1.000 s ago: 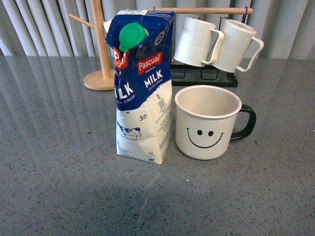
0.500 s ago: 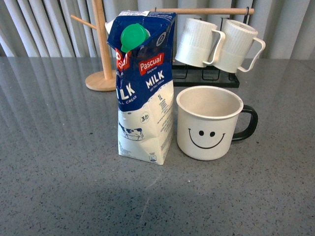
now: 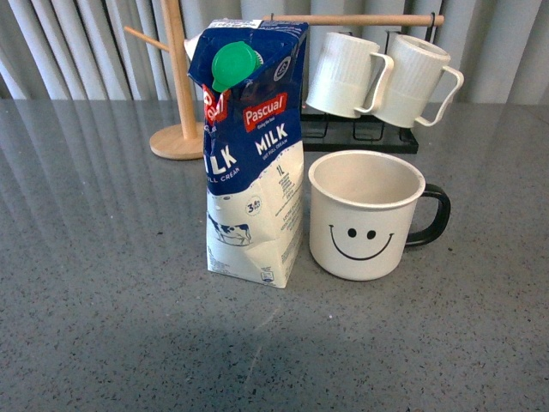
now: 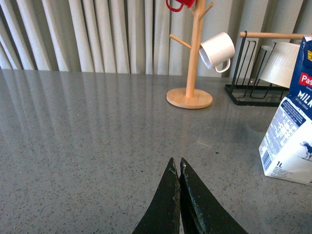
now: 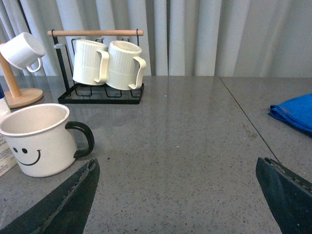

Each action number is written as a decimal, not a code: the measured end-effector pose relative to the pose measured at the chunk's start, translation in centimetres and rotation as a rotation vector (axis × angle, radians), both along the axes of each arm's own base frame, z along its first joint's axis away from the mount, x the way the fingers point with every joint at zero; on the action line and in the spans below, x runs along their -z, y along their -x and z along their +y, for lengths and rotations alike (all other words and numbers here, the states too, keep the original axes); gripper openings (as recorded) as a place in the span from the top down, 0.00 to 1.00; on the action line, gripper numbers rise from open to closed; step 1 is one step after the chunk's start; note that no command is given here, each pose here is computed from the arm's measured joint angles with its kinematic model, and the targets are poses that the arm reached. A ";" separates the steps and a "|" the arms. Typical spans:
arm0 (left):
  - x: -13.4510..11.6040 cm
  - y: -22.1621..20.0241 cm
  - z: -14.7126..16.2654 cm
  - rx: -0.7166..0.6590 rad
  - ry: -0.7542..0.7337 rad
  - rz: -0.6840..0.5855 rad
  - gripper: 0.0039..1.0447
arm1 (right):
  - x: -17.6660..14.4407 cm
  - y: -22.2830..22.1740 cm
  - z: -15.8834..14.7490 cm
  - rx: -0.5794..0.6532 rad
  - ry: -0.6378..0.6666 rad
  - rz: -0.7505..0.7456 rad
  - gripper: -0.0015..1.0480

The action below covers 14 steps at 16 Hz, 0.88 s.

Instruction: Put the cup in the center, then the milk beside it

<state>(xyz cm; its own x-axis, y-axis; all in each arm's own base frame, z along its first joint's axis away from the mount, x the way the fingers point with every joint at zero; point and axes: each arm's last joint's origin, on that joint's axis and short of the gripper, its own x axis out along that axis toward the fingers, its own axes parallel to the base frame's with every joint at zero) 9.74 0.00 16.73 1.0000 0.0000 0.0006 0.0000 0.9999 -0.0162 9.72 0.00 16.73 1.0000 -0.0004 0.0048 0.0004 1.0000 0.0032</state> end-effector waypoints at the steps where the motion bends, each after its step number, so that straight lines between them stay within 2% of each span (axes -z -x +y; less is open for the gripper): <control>1: 0.0 0.0 0.0 0.000 0.000 0.000 0.99 | 0.0 0.0 0.0 0.000 0.000 0.000 0.06; 3: 0.0 0.0 0.0 0.000 0.000 0.000 0.95 | 0.0 0.0 0.0 0.000 0.000 0.000 0.06; 6: 0.0 0.0 0.0 0.000 0.000 0.000 0.62 | 0.0 0.0 0.0 0.000 0.000 0.000 0.06; 12: 0.0 0.0 0.0 0.000 0.000 0.000 0.12 | 0.0 0.0 0.0 0.000 0.000 0.000 0.06; 13: 0.0 0.0 0.0 0.000 0.000 0.000 0.05 | 0.0 0.0 0.0 0.000 0.000 0.000 0.06; 14: 0.0 0.0 0.0 0.000 -0.001 0.000 0.07 | 0.0 0.0 0.0 0.000 0.000 0.000 0.06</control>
<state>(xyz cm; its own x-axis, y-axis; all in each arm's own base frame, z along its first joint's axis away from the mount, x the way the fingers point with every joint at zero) 9.74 0.00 16.73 1.0000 0.0000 0.0006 0.0000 0.9999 -0.0154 9.72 0.00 16.72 1.0000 -0.0004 0.0044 0.0004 1.0000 0.0029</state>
